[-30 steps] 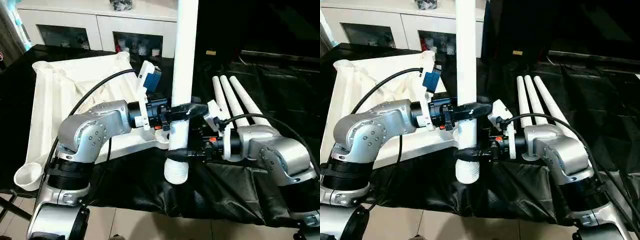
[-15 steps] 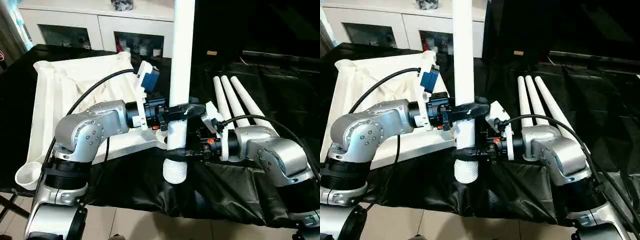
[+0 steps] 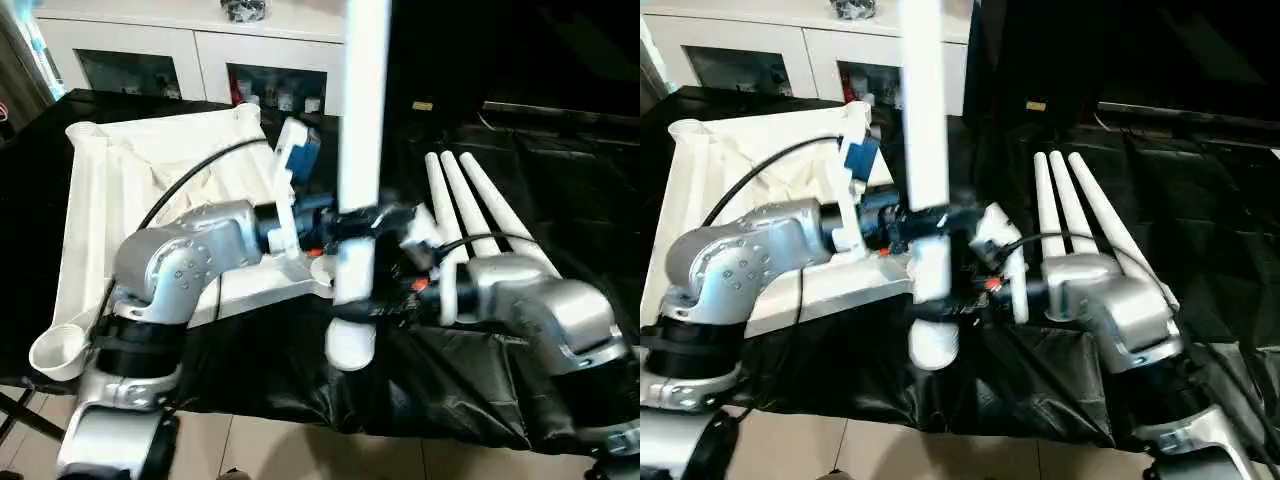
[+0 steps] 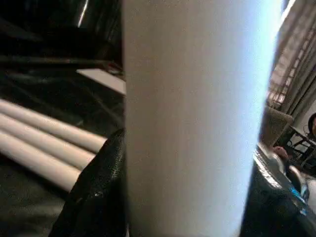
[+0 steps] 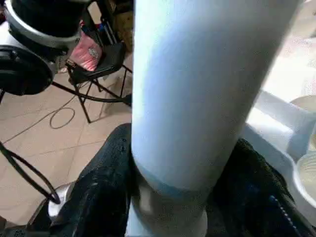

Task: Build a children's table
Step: Pick table leg

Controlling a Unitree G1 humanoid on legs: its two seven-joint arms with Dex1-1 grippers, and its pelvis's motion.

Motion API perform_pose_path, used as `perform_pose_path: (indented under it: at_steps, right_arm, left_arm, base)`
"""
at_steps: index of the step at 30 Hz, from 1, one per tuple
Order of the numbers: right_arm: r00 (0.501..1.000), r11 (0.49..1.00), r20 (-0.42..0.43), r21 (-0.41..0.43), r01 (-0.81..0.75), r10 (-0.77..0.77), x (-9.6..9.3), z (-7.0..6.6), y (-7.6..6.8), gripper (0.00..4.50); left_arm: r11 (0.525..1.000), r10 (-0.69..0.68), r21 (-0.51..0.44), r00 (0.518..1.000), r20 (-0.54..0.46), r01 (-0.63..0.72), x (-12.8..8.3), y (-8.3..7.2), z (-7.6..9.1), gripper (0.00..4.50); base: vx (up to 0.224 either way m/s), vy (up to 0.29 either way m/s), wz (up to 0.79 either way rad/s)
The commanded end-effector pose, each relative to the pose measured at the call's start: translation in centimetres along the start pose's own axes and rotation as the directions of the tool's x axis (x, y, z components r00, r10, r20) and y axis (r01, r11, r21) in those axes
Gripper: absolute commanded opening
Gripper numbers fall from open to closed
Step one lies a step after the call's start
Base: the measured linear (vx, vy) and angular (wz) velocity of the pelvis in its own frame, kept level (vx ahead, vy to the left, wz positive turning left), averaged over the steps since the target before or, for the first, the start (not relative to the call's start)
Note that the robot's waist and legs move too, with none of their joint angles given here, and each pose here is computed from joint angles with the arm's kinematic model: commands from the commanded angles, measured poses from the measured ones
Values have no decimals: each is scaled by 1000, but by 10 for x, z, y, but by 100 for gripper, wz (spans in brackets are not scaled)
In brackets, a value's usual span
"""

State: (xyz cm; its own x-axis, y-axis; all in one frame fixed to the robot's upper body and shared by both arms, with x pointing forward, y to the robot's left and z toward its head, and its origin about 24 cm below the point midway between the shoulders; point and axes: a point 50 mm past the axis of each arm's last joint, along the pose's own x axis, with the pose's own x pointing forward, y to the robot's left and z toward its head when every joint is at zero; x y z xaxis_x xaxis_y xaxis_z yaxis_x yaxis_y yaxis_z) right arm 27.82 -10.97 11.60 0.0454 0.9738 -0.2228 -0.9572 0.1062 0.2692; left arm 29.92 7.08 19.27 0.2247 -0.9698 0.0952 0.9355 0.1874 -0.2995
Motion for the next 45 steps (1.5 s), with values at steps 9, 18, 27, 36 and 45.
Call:
perform_pose_path:
  at_steps: [9, 18, 27, 36, 45]
  right_arm:
    - [998, 998, 27, -17, 53, -52, 1, 3, -6, 188]
    - [996, 996, 41, -31, 82, -81, 2, 6, -10, 188]
    - [994, 996, 69, -9, 88, -87, 2, 11, -13, 258]
    - [992, 992, 41, -20, 121, -120, 3, 8, -17, 302]
    - [995, 995, 0, 10, 96, -96, 3, 3, -15, 302]
  left_arm:
    - [995, 96, -31, 993, 69, -94, -6, 7, 12, 267]
    - [987, 161, -31, 984, 76, -159, -3, 12, 12, 198]
    - [980, 200, -20, 974, 102, -199, -2, 16, 18, 178]
    - [987, 163, -12, 982, 96, -163, 0, 12, 17, 177]
    - [994, 109, -9, 991, 72, -109, 2, 7, 15, 177]
  base:
    - [0, 0, 0]
    - [0, 0, 0]
    - [0, 0, 0]
    - [0, 0, 0]
    - [0, 0, 0]
